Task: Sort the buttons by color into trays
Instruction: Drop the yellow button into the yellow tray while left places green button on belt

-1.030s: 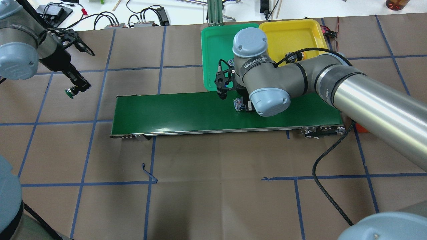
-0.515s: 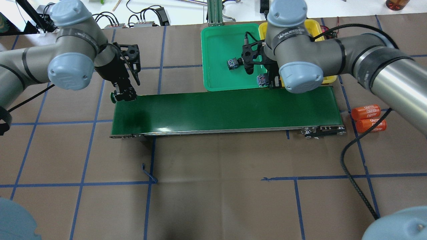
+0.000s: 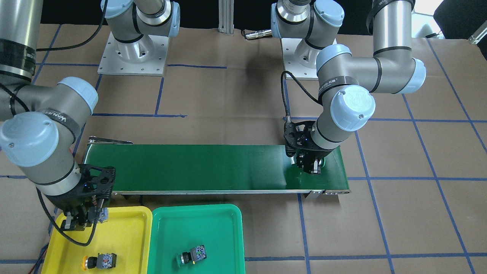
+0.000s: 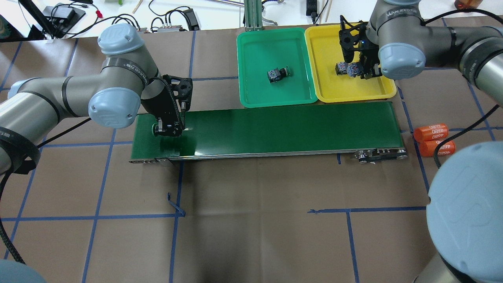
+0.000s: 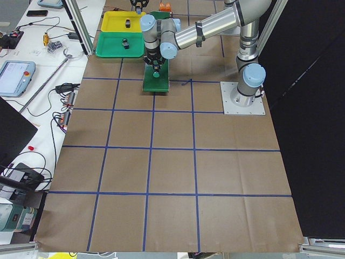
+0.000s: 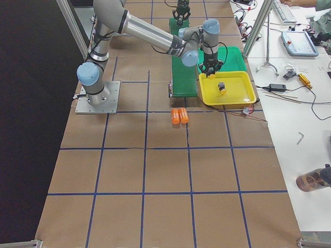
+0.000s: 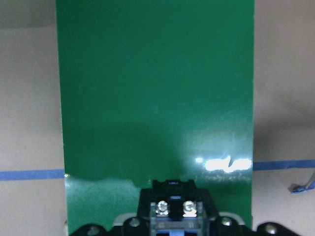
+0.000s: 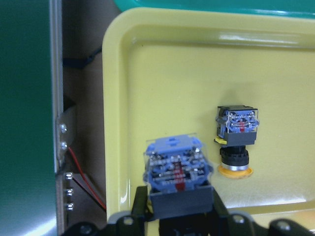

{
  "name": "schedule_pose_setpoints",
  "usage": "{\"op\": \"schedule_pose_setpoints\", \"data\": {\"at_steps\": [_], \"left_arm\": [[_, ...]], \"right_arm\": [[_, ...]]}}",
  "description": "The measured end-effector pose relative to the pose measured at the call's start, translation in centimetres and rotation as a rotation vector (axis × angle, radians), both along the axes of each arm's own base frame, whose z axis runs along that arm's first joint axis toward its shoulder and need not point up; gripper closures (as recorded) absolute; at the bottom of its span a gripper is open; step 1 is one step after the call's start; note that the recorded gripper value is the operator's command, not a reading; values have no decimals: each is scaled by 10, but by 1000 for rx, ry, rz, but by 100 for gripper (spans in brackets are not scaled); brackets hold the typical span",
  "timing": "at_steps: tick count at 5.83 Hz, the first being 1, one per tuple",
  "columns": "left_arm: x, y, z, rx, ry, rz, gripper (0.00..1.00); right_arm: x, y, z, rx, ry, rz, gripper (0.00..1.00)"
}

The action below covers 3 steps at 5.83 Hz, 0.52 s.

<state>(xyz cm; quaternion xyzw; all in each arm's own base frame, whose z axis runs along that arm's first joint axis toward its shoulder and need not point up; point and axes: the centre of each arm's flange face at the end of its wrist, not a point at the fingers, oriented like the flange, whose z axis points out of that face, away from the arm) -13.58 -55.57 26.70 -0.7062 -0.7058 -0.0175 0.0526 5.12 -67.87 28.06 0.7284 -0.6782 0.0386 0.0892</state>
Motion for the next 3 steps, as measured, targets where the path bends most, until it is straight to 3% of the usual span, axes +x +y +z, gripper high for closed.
{"op": "schedule_pose_setpoints", "data": {"at_steps": [1, 2, 3], "left_arm": [[0, -2, -1, 3, -2, 23, 2], [0, -4, 6, -3, -6, 95, 2], [-1, 0, 31, -7, -15, 233, 2]], "right_arm": [[-10, -6, -10, 1, -27, -6, 0], [-13, -8, -1, -15, -38, -14, 0], [-12, -4, 20, -30, -48, -48, 0]]}}
